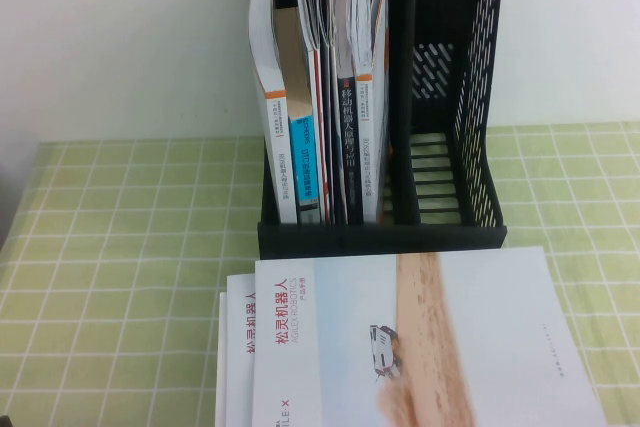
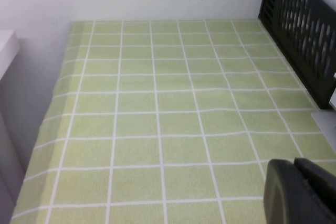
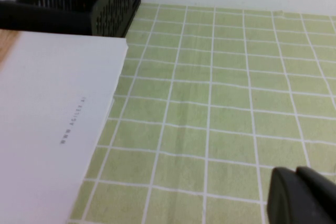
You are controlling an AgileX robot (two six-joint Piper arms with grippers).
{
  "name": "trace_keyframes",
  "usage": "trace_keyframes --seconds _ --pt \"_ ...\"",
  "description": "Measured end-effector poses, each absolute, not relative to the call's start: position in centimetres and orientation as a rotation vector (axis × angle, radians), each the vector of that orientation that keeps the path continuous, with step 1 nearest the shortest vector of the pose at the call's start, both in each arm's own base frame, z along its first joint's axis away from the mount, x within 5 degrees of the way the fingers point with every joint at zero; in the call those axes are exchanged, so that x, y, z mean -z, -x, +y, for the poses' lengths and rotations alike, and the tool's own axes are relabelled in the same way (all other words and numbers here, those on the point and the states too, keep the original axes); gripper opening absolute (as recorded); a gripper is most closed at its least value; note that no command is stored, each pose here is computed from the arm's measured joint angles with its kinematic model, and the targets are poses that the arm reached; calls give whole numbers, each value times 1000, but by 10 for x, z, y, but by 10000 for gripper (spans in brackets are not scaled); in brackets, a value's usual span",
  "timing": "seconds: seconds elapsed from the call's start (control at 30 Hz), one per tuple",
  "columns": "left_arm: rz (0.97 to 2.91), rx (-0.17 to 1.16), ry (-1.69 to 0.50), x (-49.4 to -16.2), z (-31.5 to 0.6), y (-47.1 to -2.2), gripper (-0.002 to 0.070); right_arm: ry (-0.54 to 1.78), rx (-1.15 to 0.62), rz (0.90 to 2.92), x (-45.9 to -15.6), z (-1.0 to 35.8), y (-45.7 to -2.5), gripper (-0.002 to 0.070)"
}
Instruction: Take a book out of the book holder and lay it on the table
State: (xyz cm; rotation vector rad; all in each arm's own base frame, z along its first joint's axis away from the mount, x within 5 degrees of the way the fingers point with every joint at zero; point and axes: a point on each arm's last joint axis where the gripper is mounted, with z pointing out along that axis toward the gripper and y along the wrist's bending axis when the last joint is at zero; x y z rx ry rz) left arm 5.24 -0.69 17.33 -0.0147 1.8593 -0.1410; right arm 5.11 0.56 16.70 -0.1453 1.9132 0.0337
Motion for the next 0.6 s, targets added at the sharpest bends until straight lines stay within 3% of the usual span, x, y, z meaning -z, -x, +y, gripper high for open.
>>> trace_keyframes --seconds 0.33,0.53,0.6 --pt "1787 148 31 -180 -6 -54 -3 131 -51 1876 -170 6 -52 -1" --pt "1648 268 150 -192 -6 -56 -3 39 -132 1674 -189 7 -56 -1" --pt "1550 369 264 -200 -5 -56 -3 7 -149 1579 -197 6 -57 -1"
